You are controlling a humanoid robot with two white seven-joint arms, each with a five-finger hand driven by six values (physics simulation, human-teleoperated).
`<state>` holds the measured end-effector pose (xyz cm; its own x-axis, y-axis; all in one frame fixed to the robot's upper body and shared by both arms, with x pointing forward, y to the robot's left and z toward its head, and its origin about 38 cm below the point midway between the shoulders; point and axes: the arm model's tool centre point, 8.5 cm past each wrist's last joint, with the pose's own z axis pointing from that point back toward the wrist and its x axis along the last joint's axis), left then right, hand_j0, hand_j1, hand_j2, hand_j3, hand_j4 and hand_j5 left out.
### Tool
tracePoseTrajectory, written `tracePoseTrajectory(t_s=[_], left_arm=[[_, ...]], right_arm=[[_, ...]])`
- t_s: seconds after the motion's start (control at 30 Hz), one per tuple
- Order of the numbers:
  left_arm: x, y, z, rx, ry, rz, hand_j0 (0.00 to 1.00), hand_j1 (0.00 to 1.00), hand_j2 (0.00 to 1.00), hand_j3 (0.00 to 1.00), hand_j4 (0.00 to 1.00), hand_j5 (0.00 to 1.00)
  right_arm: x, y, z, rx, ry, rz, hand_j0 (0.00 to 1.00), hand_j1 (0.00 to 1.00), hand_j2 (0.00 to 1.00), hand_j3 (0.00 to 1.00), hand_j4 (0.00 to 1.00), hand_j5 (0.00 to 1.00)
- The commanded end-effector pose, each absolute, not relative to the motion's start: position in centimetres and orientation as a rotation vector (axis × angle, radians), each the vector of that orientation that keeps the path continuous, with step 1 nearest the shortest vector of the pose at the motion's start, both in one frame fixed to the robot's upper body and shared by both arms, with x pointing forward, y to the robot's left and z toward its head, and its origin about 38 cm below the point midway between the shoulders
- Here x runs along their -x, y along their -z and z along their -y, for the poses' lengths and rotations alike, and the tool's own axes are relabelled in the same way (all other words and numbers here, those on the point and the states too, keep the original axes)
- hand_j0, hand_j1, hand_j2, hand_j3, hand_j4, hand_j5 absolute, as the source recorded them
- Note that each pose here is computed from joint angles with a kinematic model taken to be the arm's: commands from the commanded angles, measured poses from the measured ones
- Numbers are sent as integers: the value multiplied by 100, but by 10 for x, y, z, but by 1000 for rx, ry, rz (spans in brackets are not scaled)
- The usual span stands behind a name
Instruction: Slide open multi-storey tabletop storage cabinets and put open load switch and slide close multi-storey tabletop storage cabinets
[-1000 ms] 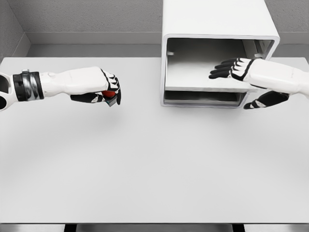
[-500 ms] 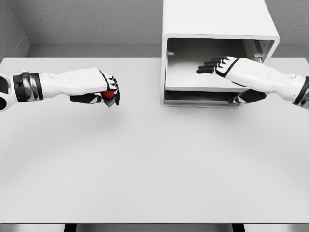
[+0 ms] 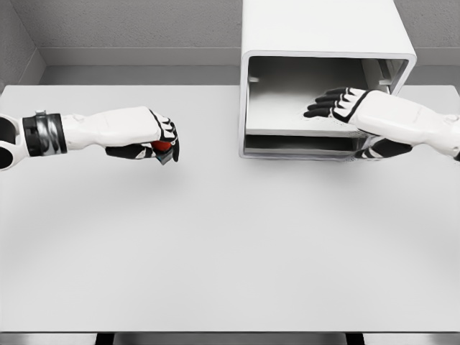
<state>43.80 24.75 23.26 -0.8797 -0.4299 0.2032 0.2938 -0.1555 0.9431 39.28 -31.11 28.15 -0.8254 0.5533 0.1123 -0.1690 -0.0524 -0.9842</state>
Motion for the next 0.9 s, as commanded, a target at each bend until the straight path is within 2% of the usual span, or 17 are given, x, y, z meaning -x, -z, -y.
tracePoseTrajectory(t_s=[0.0, 0.33, 0.43, 0.57, 0.87], left_arm=[[-439, -234, -247, -151, 2065, 1662, 46, 46, 46, 46, 46, 46], [-443, -228, -250, -159, 2058, 1644, 46, 46, 46, 46, 46, 46], [-445, -228, -250, -164, 2055, 1643, 45, 45, 45, 45, 45, 45], [-446, -229, -249, -166, 2052, 1646, 45, 45, 45, 45, 45, 45], [-446, -223, -241, -143, 2053, 1652, 45, 45, 45, 45, 45, 45]], right_arm=[[-388, -301, 326, 473, -1948, 1741, 98, 98, 98, 98, 98, 98], [-382, -306, 325, 392, -1910, 1779, 93, 93, 93, 93, 93, 93], [-381, -300, 317, 277, -1842, 1832, 93, 93, 93, 93, 93, 93], [-382, -289, 307, 207, -1817, 1849, 94, 94, 94, 94, 94, 94], [-395, -278, 287, 164, -1901, 1794, 94, 94, 94, 94, 94, 94]])
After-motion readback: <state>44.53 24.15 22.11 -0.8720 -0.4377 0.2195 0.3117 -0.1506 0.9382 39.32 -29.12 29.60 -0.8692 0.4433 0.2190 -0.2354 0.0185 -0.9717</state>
